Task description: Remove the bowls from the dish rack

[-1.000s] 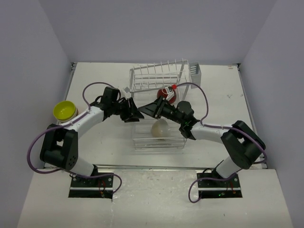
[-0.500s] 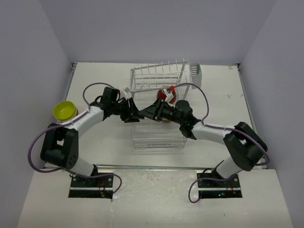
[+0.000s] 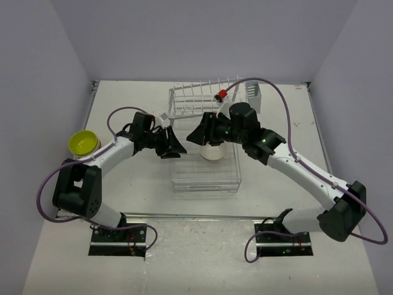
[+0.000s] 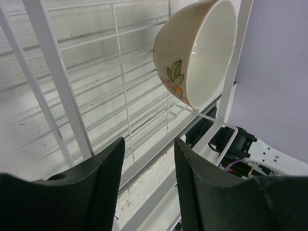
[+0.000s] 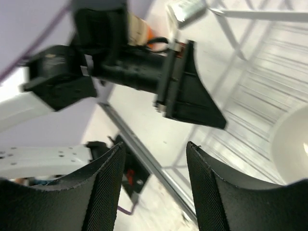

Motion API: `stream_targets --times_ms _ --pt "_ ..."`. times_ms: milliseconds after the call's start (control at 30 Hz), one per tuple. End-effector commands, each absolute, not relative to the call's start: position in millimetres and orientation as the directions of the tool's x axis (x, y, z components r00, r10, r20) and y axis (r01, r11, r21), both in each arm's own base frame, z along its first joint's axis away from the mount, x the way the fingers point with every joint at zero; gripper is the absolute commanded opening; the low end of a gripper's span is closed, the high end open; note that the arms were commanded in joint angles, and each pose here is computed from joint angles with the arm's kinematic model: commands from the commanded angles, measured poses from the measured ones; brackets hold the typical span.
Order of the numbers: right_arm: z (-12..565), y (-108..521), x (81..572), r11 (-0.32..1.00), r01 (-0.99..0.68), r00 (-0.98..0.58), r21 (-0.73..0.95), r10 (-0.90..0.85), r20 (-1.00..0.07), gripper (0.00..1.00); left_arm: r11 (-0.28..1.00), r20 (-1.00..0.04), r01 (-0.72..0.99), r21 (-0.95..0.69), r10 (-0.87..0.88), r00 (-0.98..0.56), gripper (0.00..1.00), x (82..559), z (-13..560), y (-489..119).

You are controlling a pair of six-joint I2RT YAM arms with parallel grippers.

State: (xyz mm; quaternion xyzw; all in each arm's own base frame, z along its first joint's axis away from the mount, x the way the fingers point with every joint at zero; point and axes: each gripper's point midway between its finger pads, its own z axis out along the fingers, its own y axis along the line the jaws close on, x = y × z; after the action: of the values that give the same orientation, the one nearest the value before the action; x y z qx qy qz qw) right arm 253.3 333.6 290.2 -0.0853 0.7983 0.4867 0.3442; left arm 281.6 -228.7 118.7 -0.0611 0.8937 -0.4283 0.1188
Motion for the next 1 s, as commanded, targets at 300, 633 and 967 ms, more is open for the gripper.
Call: stream_targets --times_ms 300,633,967 --pt "171.6 275.7 263.2 0.878 -0.364 -0.85 0.311 -0.177 -0.497 0.56 0.678 -0.16 -0.025 -0.734 -0.209 -0.965 0.54 280.2 114.5 -219.8" --pt "133.0 279.8 277.2 0.881 -0.411 -0.847 0.236 -0.273 -0.456 0.55 0.664 -0.184 -0.008 -0.748 -0.218 -0.958 0.56 278.9 126.4 -219.8" --pt "105.8 285.2 291.3 0.881 -0.436 -0.842 0.185 -0.327 -0.428 0.51 0.645 -0.222 0.026 -0.764 -0.225 -0.949 0.57 286.4 142.7 -223.2"
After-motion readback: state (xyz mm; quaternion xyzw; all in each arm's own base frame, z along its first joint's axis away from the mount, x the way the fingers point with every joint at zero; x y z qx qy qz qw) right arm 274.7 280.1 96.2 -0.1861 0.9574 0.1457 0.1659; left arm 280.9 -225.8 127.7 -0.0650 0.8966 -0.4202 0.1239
